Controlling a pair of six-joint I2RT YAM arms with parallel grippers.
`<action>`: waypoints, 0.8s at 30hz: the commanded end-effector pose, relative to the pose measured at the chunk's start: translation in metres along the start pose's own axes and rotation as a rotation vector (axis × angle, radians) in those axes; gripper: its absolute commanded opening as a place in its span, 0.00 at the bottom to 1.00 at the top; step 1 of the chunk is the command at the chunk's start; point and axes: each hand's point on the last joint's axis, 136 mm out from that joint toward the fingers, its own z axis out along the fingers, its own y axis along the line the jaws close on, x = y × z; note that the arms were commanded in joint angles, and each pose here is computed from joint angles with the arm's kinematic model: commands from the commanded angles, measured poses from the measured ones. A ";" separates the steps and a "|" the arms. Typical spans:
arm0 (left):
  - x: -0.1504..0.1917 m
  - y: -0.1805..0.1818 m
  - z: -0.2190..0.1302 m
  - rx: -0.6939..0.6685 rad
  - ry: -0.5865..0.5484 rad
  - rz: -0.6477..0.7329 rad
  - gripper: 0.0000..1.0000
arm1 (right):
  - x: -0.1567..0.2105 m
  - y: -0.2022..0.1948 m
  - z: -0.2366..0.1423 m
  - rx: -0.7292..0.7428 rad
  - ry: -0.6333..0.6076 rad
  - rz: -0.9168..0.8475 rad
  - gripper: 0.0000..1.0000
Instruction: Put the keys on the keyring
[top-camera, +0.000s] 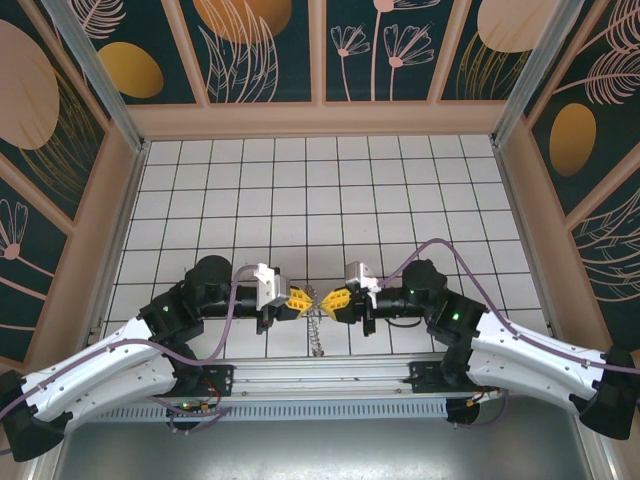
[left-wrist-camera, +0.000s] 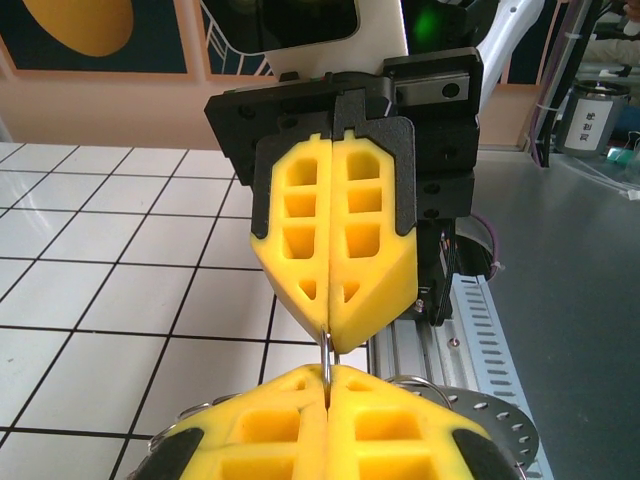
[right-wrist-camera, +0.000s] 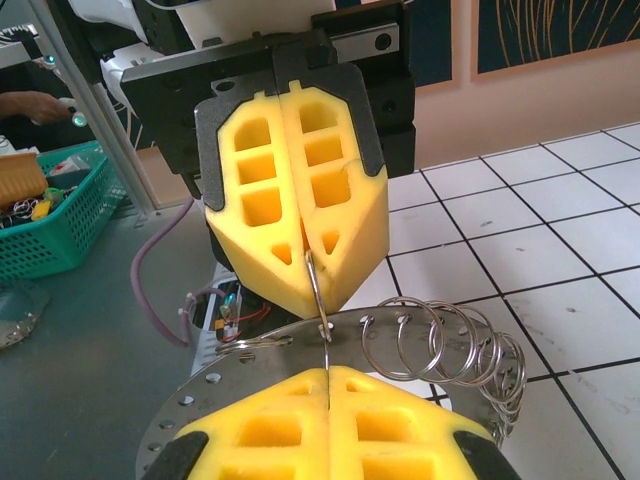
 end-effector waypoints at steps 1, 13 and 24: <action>-0.018 -0.005 -0.003 0.021 -0.046 0.030 0.00 | -0.023 0.002 -0.006 0.004 -0.055 -0.019 0.00; -0.017 -0.005 -0.003 0.022 -0.045 0.030 0.00 | -0.024 -0.002 -0.007 0.029 -0.048 -0.019 0.00; -0.018 -0.005 -0.003 0.020 -0.046 0.030 0.00 | -0.024 -0.003 -0.006 0.031 -0.046 -0.023 0.00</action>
